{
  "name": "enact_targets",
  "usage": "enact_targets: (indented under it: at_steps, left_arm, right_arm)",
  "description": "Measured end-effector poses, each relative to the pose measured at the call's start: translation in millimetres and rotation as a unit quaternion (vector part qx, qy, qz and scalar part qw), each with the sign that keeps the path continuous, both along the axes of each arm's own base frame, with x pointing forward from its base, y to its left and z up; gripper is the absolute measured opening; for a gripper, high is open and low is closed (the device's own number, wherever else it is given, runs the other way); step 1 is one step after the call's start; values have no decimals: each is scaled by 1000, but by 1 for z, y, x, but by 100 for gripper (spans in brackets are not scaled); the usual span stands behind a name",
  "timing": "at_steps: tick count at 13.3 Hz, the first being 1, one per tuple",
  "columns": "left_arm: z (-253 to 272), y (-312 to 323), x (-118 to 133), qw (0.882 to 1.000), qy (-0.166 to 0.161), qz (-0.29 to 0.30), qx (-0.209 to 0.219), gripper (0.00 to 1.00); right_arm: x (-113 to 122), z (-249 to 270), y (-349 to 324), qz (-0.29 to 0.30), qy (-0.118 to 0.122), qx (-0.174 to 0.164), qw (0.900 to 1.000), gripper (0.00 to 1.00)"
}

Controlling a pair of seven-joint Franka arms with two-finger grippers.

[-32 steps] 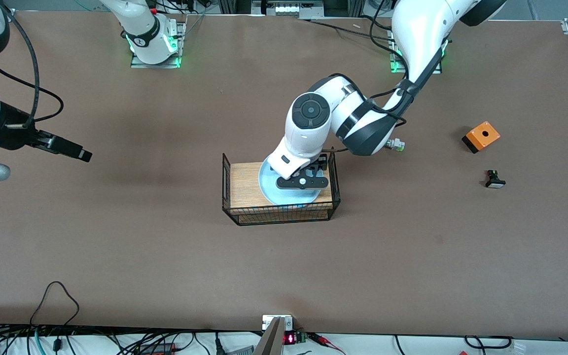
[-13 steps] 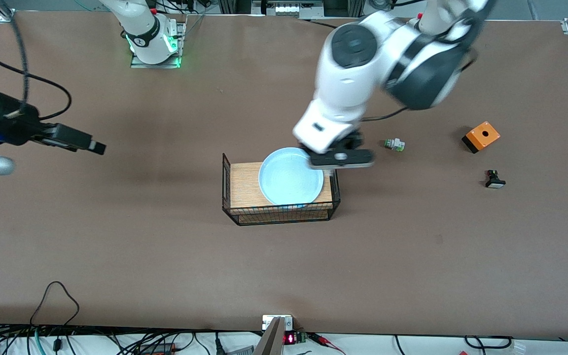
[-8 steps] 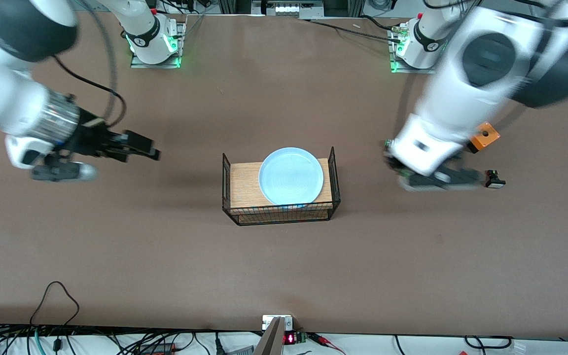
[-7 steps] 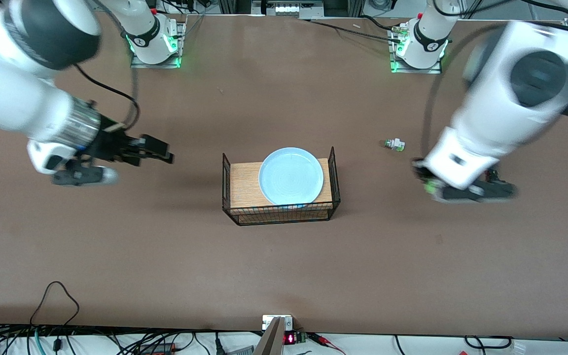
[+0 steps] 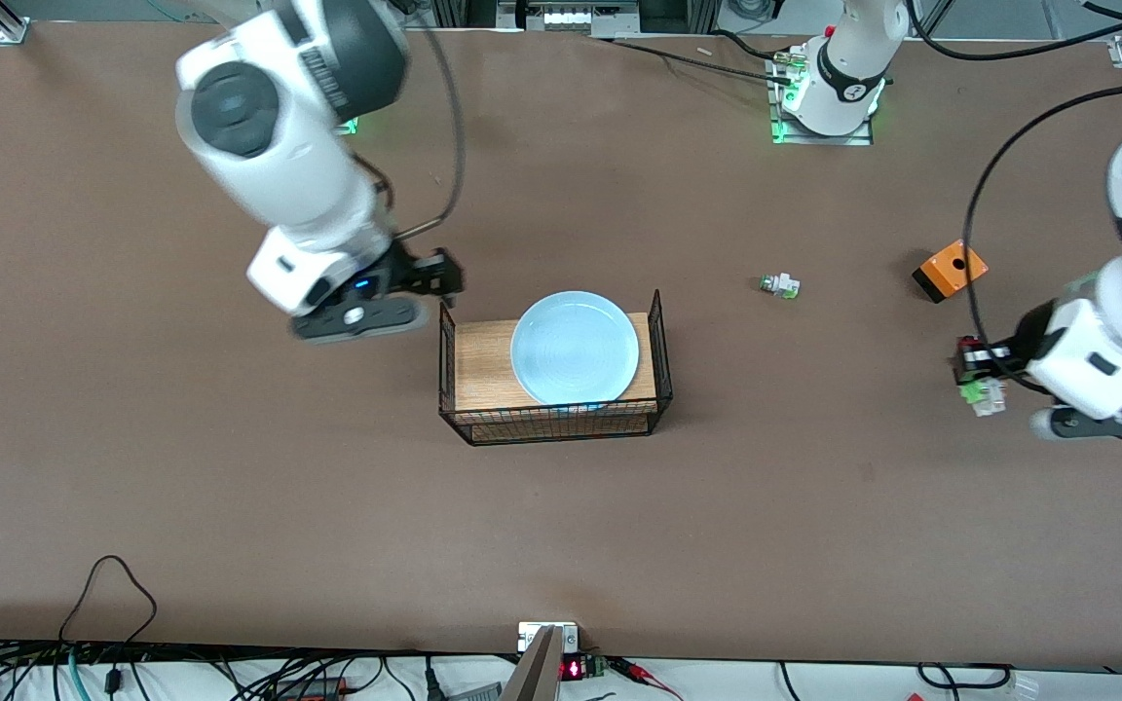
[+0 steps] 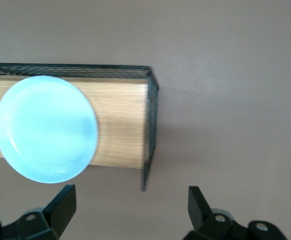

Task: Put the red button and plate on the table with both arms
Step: 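Carry the button toward the orange box while the right gripper reaches the plate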

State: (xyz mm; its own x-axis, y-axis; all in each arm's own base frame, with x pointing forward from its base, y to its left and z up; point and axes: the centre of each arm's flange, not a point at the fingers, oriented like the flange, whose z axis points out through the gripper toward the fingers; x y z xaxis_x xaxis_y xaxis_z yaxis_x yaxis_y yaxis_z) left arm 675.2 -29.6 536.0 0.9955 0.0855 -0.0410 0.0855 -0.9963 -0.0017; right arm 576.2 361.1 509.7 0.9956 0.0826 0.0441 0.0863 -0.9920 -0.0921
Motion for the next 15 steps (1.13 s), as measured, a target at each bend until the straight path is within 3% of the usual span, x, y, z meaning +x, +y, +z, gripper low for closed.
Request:
enact_targets:
  at_steps: [4,7,9,15]
  left_arm:
    - [-4,24,-4,1000,21,-16,1,34]
    - [-20,74,-19,998,48,1,-28,34]
    - [-35,85,-32,999,50,1,-20,34]
    - [-164,59,-76,995,94,-17,-16,34]
  right_arm:
    - [-12,-21,37,-29,3,4,1000,98]
    - [-6,-52,56,-29,-6,15,999,96]
    - [0,-70,63,-30,-11,21,999,96]
    - [10,-114,82,-27,-35,44,998,93]
